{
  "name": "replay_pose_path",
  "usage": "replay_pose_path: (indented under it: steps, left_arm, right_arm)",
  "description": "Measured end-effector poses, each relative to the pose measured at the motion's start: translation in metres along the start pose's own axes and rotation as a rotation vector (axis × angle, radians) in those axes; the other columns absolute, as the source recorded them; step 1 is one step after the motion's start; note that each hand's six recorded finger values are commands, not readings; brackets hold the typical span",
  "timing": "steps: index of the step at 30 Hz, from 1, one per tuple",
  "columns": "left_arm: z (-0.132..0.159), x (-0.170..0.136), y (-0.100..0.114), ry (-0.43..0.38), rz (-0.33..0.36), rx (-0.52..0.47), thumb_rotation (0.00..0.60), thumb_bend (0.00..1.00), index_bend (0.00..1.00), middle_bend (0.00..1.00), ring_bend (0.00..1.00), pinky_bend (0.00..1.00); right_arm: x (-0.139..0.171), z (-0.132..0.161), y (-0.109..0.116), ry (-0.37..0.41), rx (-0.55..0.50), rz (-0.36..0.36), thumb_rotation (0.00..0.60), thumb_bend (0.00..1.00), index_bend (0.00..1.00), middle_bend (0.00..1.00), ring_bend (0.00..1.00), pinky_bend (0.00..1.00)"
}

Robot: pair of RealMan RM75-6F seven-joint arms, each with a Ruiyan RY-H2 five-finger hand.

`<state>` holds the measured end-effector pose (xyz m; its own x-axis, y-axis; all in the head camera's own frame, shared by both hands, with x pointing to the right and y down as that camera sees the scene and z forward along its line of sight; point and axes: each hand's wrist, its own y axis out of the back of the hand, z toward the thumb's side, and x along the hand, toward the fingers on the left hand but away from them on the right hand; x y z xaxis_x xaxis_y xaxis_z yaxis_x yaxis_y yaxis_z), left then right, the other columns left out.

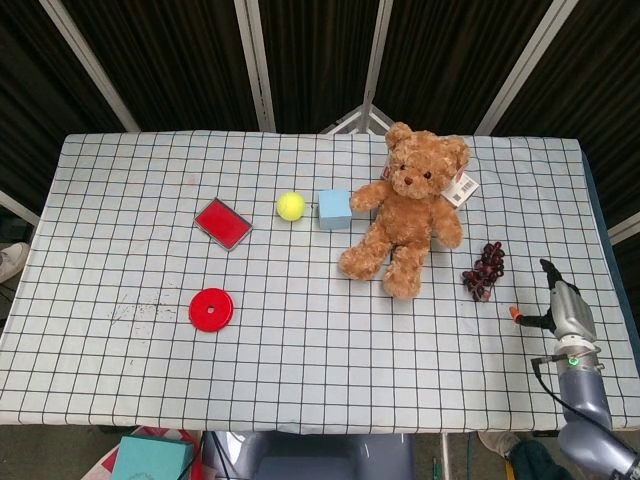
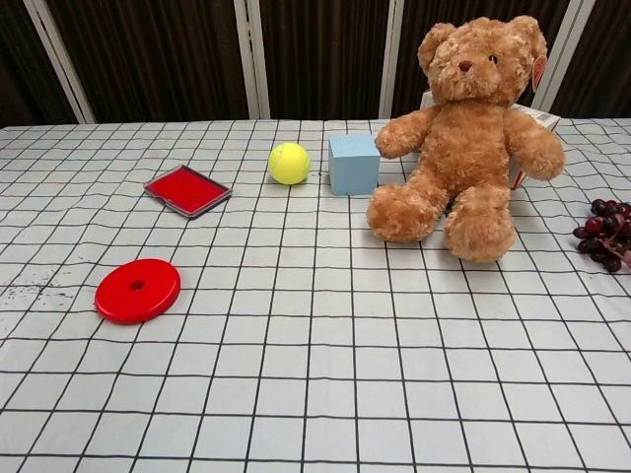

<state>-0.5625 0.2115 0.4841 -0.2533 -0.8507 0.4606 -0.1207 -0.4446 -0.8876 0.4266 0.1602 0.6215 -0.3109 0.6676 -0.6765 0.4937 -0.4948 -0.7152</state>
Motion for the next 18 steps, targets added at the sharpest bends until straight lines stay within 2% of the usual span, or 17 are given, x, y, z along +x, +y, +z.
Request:
replay_pose_path:
  steps: [5, 9, 12, 15, 18]
  left_arm:
    - [0.004, -0.003, 0.000, -0.017, 0.000, 0.003, 0.600, 0.19, 0.28, 0.02, 0.01, 0.14]
    - [0.004, -0.006, 0.001, -0.019, 0.007, 0.002, 0.600, 0.19, 0.28, 0.02, 0.01, 0.14]
    - [0.004, -0.006, 0.003, -0.019, 0.014, 0.003, 0.600, 0.19, 0.28, 0.02, 0.01, 0.14]
    - [0.007, -0.006, 0.004, -0.028, 0.020, 0.001, 0.600, 0.19, 0.28, 0.02, 0.01, 0.14]
    - [0.010, -0.007, 0.002, -0.043, 0.015, 0.010, 0.600, 0.19, 0.28, 0.02, 0.01, 0.14]
  right_arm:
    - [0.025, -0.004, 0.005, 0.144, 0.205, -0.087, 0.600, 0.30, 0.06, 0.11, 0.08, 0.00]
    - [0.042, -0.016, 0.013, 0.263, 0.381, -0.208, 0.600, 0.30, 0.06, 0.11, 0.07, 0.00]
    - [0.050, -0.035, 0.021, 0.304, 0.475, -0.283, 0.600, 0.30, 0.06, 0.11, 0.06, 0.00]
    - [0.060, -0.051, 0.022, 0.328, 0.519, -0.314, 0.600, 0.30, 0.06, 0.11, 0.06, 0.00]
    - [0.066, -0.056, 0.019, 0.345, 0.519, -0.319, 0.600, 0.30, 0.06, 0.11, 0.06, 0.00]
